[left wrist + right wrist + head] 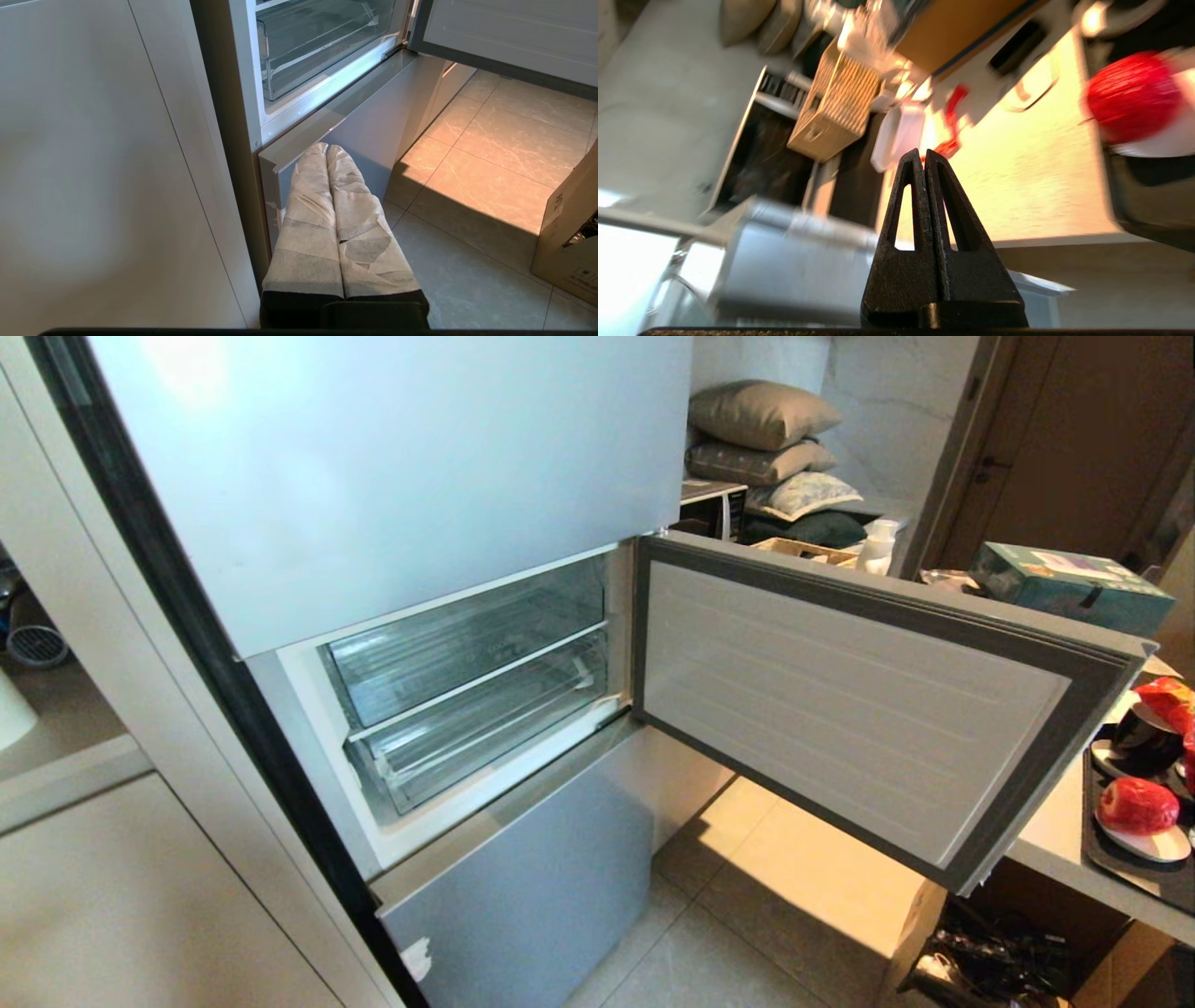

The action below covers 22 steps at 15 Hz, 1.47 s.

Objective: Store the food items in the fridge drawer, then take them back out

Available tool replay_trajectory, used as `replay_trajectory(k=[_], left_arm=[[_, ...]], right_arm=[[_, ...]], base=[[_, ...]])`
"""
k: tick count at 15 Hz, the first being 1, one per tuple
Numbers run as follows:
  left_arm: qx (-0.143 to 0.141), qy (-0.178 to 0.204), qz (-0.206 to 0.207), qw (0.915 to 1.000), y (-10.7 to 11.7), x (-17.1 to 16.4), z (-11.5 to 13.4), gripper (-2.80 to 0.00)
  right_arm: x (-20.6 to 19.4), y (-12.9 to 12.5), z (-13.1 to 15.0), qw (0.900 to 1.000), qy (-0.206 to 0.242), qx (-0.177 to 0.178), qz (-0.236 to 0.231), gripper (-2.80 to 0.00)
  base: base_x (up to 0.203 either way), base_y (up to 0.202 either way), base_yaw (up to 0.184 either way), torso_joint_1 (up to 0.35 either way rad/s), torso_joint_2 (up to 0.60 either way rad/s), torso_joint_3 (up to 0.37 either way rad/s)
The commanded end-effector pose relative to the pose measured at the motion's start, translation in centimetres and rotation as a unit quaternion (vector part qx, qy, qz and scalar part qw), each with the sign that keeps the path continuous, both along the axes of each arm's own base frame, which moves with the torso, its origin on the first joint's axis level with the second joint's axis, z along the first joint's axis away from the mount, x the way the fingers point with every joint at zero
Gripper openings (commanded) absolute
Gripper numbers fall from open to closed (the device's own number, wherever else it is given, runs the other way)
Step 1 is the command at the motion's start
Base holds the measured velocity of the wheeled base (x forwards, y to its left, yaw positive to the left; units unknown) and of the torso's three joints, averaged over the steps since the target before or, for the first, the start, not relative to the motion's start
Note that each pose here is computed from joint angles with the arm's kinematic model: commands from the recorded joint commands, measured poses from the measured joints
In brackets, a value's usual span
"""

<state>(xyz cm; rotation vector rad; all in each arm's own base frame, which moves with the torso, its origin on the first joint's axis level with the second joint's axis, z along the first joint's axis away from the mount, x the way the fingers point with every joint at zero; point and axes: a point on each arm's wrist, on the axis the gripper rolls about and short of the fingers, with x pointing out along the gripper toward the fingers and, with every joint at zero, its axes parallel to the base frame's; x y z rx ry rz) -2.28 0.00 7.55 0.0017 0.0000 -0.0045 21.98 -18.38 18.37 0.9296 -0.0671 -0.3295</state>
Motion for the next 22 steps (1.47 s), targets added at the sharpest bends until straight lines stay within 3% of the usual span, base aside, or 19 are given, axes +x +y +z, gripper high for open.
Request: replay_trajectory(k=[1, 5, 11, 17, 22], left_arm=[[0.000, 0.001, 0.000, 1.0000, 0.0, 0.0, 0.0, -2.80], [0.000, 0.001, 0.000, 1.0000, 0.0, 0.0, 0.0, -2.80], [0.000, 0.001, 0.000, 1.0000, 0.0, 0.0, 0.0, -2.80], [0.000, 0.001, 0.000, 1.0000, 0.0, 0.0, 0.0, -2.80], [0.000, 0.001, 0.000, 1.0000, 0.0, 0.0, 0.0, -2.80]], right_arm=[[2.9, -2.3, -2.0, 0.998, 0.010, 0.036, 0.043, -2.80], [4.4, -3.1, -2.2, 0.987, -0.006, 0.070, 0.147, -2.80], [5.6, -2.3, -2.6, 0.968, -0.005, 0.084, 0.237, -2.80], [5.8, -1.6, -2.7, 0.954, -0.003, 0.091, 0.285, -2.80], [4.3, -0.3, -2.4, 0.949, 0.000, 0.095, 0.301, -2.80]], base=[[0.000, 0.000, 0.000, 0.000, 0.00, 0.000], [0.000, 0.000, 0.000, 0.000, 0.00, 0.000], [0.000, 0.000, 0.000, 0.000, 0.00, 0.000], [0.000, 0.000, 0.000, 0.000, 0.00, 0.000], [0.000, 0.000, 0.000, 0.000, 0.00, 0.000]])
